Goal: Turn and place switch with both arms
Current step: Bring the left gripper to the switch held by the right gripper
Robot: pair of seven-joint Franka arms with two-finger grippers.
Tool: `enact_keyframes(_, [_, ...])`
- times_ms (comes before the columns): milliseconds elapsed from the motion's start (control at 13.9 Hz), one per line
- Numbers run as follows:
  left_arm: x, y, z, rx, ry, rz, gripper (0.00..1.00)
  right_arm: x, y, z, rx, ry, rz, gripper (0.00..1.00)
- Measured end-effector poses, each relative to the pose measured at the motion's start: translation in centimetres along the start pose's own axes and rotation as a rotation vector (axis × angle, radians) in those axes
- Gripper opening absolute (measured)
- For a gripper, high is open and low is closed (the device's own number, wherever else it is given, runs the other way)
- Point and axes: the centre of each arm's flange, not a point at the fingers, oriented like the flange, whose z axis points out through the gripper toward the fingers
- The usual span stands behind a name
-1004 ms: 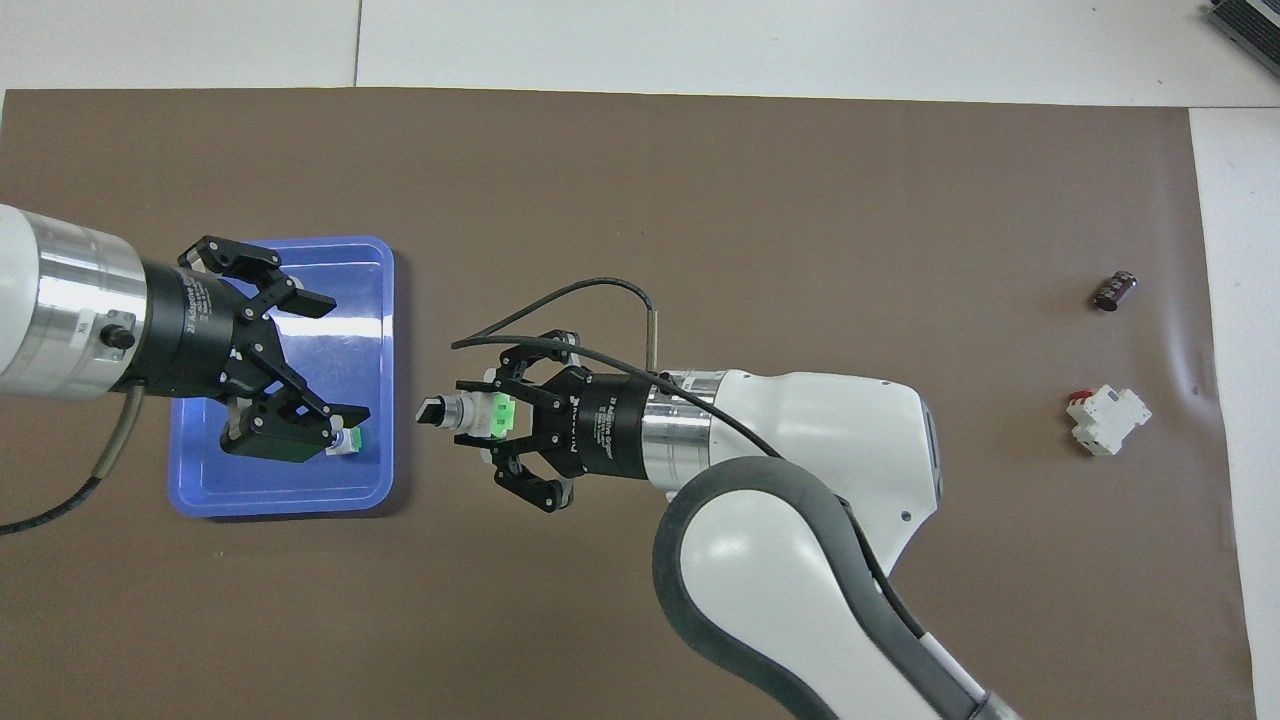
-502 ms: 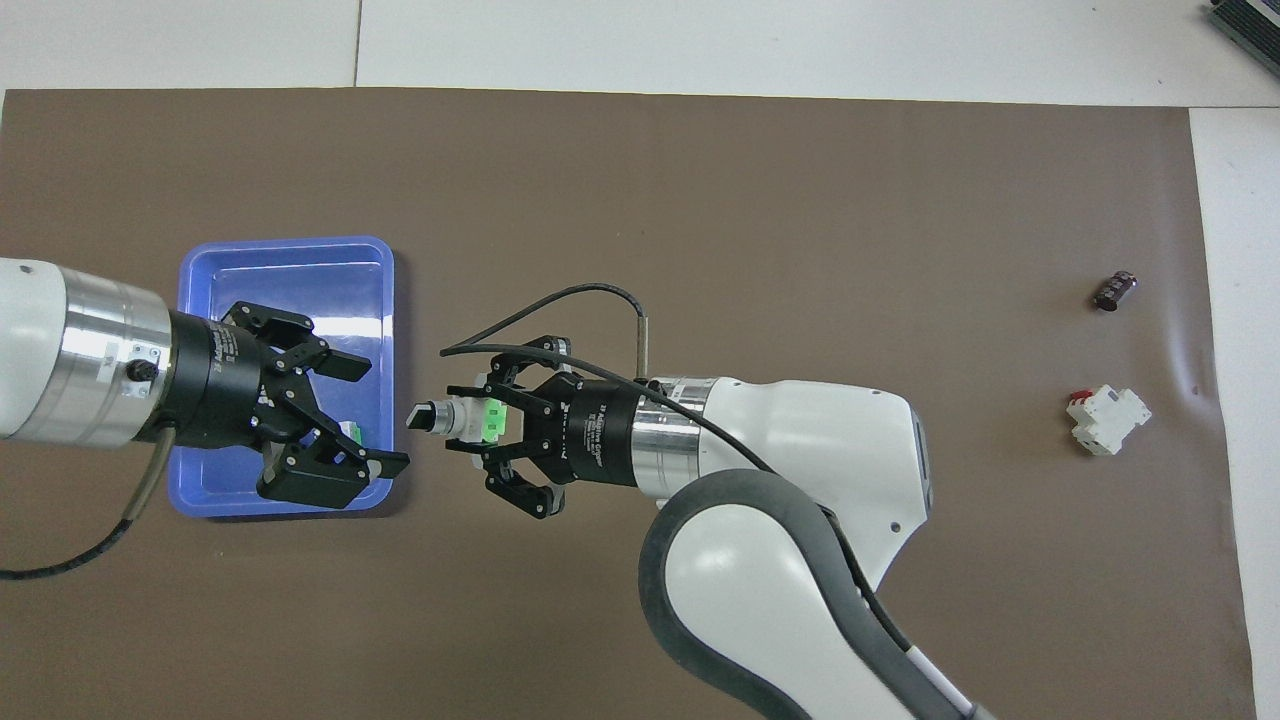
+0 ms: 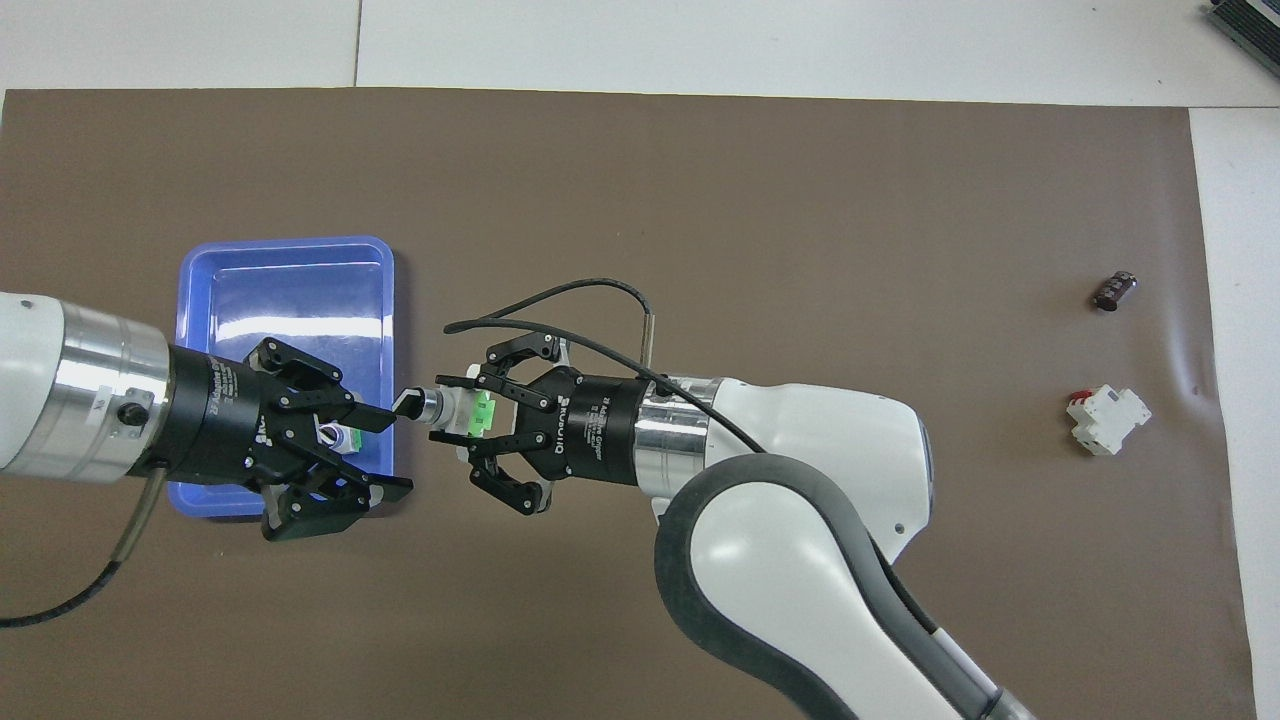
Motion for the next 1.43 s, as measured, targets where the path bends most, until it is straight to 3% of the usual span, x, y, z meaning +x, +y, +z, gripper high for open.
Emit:
enact_keyframes(717, [0.2, 1.0, -2.4, -0.024, -0.142, -0.011, 0.55, 0.0, 0.0, 0.0, 0.004, 0.001, 0.0, 0.41])
enact_keyframes(1362, [-0.2, 1.6, -1.3, -0.077, -0.167, -0.003, 0.5, 0.0, -0.1, -0.1, 0.011, 0.004, 0.0, 0.41])
enact_keyframes(1434, [-0.1, 1.6, -0.8, -0.077, -0.165, -0.003, 0.42, 0.0, -0.1, -0.1, 0.011, 0.004, 0.0, 0.41])
